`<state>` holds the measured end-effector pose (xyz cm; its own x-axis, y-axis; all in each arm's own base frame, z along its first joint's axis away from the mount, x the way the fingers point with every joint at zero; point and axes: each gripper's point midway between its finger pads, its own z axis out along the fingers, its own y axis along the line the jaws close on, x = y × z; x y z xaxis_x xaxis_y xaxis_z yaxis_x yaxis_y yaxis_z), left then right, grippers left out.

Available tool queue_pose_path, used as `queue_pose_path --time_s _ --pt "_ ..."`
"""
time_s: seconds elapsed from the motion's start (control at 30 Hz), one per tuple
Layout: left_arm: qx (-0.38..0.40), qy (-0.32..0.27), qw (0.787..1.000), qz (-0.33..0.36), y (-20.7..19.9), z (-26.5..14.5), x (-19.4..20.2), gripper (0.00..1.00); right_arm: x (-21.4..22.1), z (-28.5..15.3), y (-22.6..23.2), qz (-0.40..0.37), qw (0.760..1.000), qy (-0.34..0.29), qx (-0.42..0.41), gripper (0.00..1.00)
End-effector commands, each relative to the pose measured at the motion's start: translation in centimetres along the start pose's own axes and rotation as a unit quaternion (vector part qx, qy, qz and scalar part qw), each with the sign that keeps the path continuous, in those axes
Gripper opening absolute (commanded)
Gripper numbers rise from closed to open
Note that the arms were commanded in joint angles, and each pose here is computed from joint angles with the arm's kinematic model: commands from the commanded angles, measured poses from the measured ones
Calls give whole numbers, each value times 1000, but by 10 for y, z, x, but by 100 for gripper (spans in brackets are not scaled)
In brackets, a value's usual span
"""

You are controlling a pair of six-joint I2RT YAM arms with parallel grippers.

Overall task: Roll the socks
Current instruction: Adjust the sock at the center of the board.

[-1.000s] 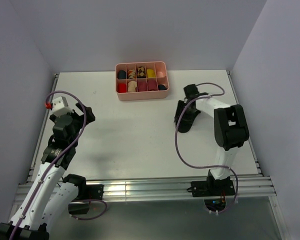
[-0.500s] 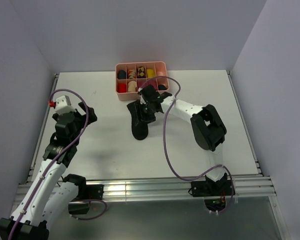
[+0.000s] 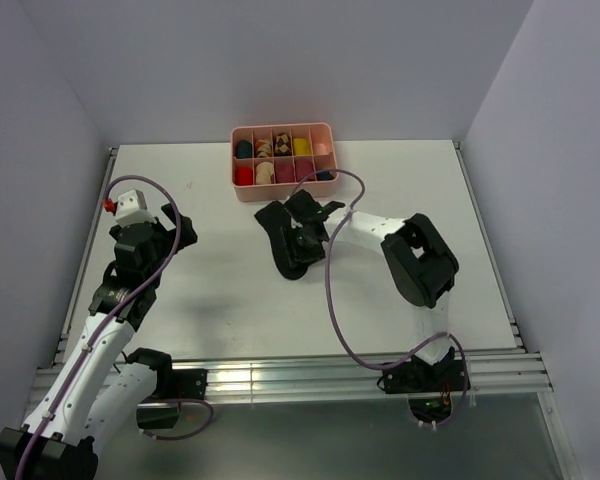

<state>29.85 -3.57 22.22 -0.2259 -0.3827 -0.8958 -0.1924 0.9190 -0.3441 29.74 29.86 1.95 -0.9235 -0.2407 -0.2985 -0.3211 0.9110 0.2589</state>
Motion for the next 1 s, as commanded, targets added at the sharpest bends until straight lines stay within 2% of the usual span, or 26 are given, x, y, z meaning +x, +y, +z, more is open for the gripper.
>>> queue_pose_path --time_s 0.0,0.1,0.17,0.2,0.27,0.3,0.37,0.43,0.8,0.87,0.97 --pt "11 -20 1000 -7 -8 -3 -17 99 11 -20 -95 38 986 -7 161 56" --pt "7 -18 1000 -1 -5 -3 -15 100 -14 -55 -149 79 971 -62 217 56" --pt "6 -16 1000 1 -5 -2 -13 100 -36 -76 -160 101 964 -106 221 56" --pt "5 -17 1000 1 -4 -2 -14 100 -55 -92 -161 115 960 -146 209 56" --pt "5 -16 1000 0 -4 -2 -13 100 -76 -102 -140 110 965 -185 151 56" --pt "5 -16 1000 0 -4 -2 -12 99 -96 -111 -126 101 962 -224 116 56" --pt "5 -15 1000 1 -4 -2 -11 100 -113 -116 -100 88 963 -244 72 56" --pt "2 -13 1000 2 -2 -2 -10 99 -127 -107 -79 84 966 -240 45 56" --pt "1 -8 1000 -2 -1 -5 -8 99 -168 -24 -46 83 970 -229 -5 52" --pt "3 -8 1000 -4 -2 -5 -9 100 -169 -15 -43 72 971 -226 -7 52" --pt "6 -8 1000 -5 -4 -5 -9 100 -150 5 -38 41 981 -189 -10 51"
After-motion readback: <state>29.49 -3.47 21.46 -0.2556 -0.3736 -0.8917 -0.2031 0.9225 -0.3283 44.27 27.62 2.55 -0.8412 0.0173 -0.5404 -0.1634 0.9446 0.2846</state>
